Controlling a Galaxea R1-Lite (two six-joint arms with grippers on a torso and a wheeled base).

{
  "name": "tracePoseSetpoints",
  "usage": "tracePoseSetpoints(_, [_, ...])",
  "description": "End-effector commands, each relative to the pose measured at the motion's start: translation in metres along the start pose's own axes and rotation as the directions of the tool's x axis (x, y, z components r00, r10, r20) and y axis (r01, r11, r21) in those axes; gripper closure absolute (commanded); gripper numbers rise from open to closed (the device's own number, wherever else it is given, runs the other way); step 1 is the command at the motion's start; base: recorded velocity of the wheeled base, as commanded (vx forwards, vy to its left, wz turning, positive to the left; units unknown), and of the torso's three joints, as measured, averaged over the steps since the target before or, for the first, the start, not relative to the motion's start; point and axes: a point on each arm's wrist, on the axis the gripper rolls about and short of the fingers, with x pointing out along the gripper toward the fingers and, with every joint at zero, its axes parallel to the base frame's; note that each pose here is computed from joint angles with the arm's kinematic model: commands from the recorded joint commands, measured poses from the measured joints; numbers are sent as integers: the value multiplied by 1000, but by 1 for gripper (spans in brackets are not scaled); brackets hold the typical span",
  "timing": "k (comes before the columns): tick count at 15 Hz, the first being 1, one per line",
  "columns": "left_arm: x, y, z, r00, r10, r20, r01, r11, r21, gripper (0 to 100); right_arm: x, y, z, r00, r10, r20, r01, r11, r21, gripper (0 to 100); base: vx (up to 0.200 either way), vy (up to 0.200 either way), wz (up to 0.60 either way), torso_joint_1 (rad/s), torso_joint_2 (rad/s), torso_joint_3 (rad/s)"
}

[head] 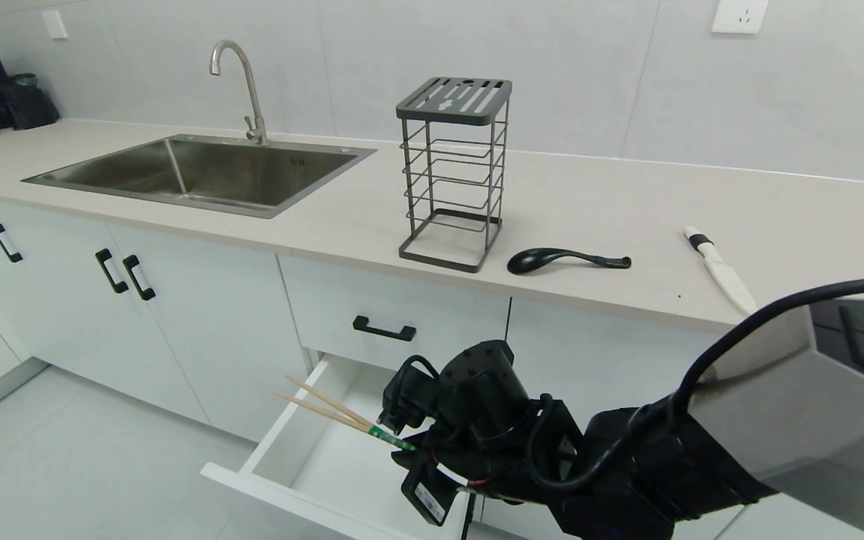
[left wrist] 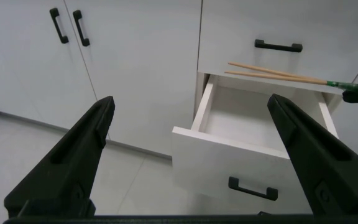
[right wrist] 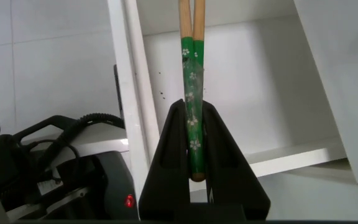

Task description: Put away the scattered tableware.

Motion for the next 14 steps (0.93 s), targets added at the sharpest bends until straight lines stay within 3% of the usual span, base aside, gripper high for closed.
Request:
tracePoseSetpoints(1, [0,0,0,1000,0,-1,0,1000,0,0,5,-4,-3,1000,-7,-10,7,1000,7,100,0,0,0,-183,378,193])
tracePoseSetpoints(14, [0,0,0,1000,0,-1,0,1000,0,0,54,-32,-15,995,-85,-45,87,996,34,100,0,0,0,-92,197,102])
